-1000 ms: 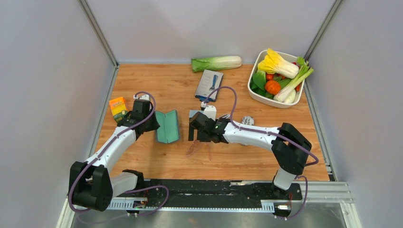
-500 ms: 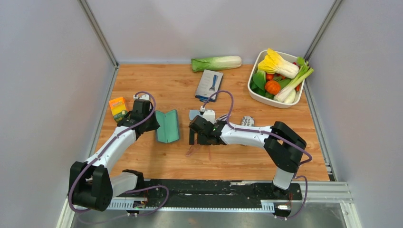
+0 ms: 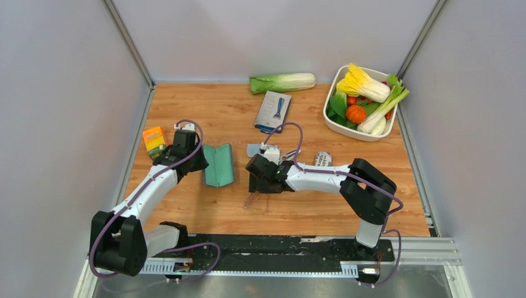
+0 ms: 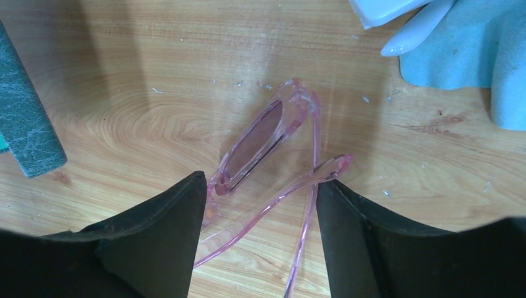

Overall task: Organize the sunglasses
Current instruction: Adjust the sunglasses at the center of the board.

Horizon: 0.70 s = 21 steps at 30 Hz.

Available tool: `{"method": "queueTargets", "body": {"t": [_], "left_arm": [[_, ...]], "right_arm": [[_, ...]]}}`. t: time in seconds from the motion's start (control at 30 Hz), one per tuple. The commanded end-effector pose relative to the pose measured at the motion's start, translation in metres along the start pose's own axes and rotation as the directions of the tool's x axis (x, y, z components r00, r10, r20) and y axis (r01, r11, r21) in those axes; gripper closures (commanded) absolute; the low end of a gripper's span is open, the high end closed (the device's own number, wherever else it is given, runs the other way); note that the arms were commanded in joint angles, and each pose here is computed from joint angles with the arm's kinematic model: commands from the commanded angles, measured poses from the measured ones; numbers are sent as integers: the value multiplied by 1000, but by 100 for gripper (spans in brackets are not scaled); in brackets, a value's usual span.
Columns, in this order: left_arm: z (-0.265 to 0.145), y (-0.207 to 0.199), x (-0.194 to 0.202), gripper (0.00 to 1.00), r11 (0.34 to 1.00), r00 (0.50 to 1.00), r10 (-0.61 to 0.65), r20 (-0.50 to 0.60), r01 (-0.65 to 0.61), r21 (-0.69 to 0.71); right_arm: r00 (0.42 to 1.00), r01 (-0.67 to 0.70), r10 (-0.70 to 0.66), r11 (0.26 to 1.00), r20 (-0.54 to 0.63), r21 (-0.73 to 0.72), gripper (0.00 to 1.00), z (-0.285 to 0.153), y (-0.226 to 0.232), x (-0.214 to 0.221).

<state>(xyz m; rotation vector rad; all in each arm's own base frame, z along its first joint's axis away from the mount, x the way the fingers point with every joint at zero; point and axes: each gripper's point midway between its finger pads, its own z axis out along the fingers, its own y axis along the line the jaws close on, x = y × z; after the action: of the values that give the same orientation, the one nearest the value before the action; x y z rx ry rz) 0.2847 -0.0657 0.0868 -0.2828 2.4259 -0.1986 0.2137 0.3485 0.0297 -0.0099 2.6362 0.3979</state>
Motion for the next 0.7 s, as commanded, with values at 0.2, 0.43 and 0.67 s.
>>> {"method": "queueTargets", "body": {"t": [0.2, 0.43, 0.67], "left_arm": [[-1, -11, -15, 82, 999, 999, 1, 54, -4, 45], [2, -11, -13, 82, 999, 999, 5, 42, -7, 41], [7, -9, -22, 82, 1000, 998, -1, 55, 1, 14]], "right_arm": [[997, -49, 51, 998, 54, -38, 51, -6, 16, -16], [996, -10, 13, 999, 85, -38, 62, -4, 19, -39], [995, 45, -39, 997, 94, -61, 36, -10, 14, -60]]}}
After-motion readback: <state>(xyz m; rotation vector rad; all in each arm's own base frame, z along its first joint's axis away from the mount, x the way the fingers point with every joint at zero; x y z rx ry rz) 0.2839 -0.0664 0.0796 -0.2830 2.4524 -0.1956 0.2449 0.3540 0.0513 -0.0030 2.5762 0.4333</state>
